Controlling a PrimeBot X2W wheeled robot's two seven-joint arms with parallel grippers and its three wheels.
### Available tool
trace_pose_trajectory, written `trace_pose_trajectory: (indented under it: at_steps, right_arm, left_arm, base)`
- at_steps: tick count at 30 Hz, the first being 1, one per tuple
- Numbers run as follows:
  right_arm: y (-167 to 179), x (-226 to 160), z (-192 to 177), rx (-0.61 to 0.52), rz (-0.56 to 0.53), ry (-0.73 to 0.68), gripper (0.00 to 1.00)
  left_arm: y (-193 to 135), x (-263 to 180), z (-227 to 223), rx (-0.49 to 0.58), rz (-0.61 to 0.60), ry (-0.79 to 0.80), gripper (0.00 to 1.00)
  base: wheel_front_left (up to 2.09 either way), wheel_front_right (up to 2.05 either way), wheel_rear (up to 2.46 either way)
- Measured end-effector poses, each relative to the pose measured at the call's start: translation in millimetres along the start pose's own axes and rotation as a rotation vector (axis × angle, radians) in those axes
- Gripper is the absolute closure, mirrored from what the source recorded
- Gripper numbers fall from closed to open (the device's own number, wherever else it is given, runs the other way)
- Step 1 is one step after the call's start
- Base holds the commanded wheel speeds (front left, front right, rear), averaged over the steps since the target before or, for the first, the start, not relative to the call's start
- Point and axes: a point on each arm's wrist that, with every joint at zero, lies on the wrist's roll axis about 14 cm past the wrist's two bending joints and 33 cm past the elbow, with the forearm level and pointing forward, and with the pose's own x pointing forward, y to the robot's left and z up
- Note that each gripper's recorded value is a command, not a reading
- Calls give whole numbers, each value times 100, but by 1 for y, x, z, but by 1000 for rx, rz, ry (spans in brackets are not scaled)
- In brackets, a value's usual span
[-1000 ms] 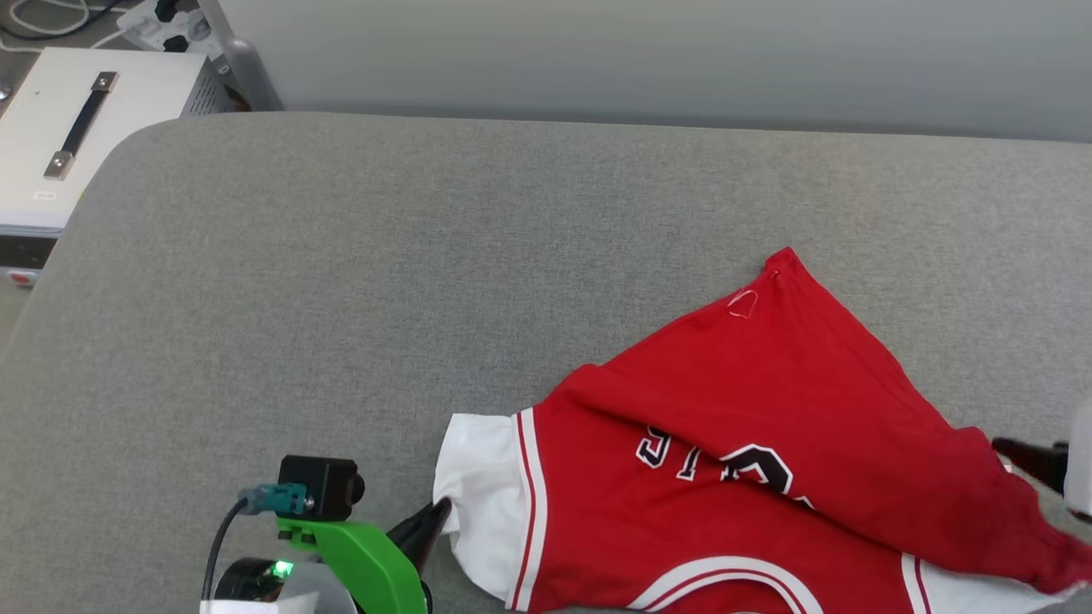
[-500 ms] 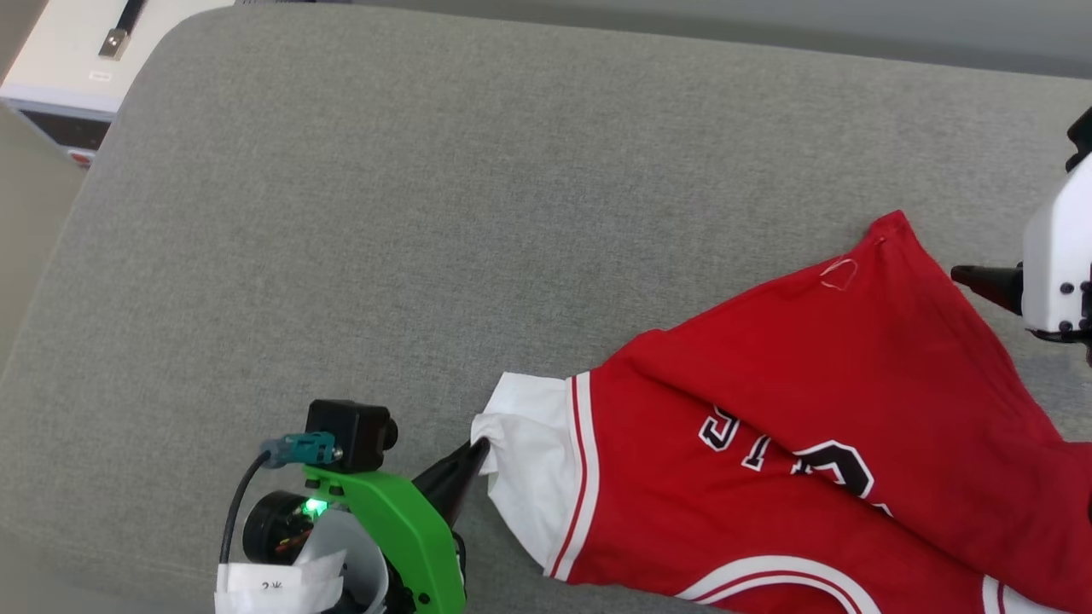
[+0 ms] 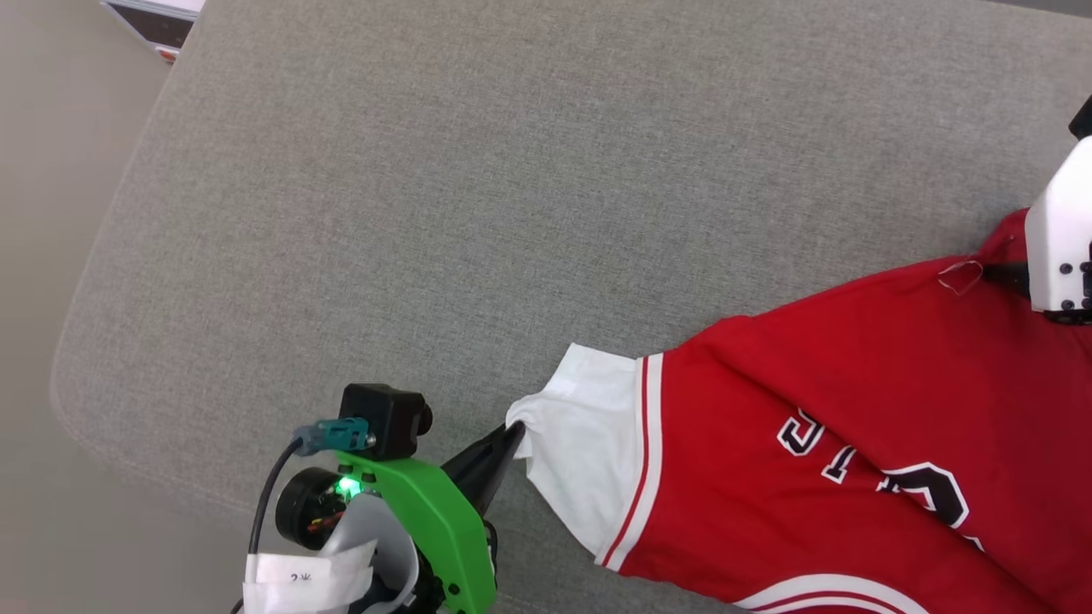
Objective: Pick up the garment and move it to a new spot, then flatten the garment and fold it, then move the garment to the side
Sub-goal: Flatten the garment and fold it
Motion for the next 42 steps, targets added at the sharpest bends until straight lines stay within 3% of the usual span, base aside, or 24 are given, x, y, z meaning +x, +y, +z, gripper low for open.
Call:
trace_pose_trajectory:
  at_steps: [9,10,11,26,42]
  right_arm:
    - [2,20,-8,-54,-4,67,1]
    - [2,21,-9,-57,-4,70,55]
    - [2,21,-10,-58,-3,72,98]
    - [9,-7,7,-25,26,-136,100]
    - [-28,-128,39,12,-83,-605,100]
  left_arm:
    - [7,0,-3,-8,25,8,100]
    - [7,0,-4,-7,25,9,100]
    - [7,0,-4,-7,25,9,100]
    - [5,-9,18,26,16,-81,100]
    - [-18,-49,122,175,-27,-462,100]
  base:
    - [0,0,0]
    - [0,0,0]
    - [0,0,0]
    - [0,0,0]
    - [0,0,0]
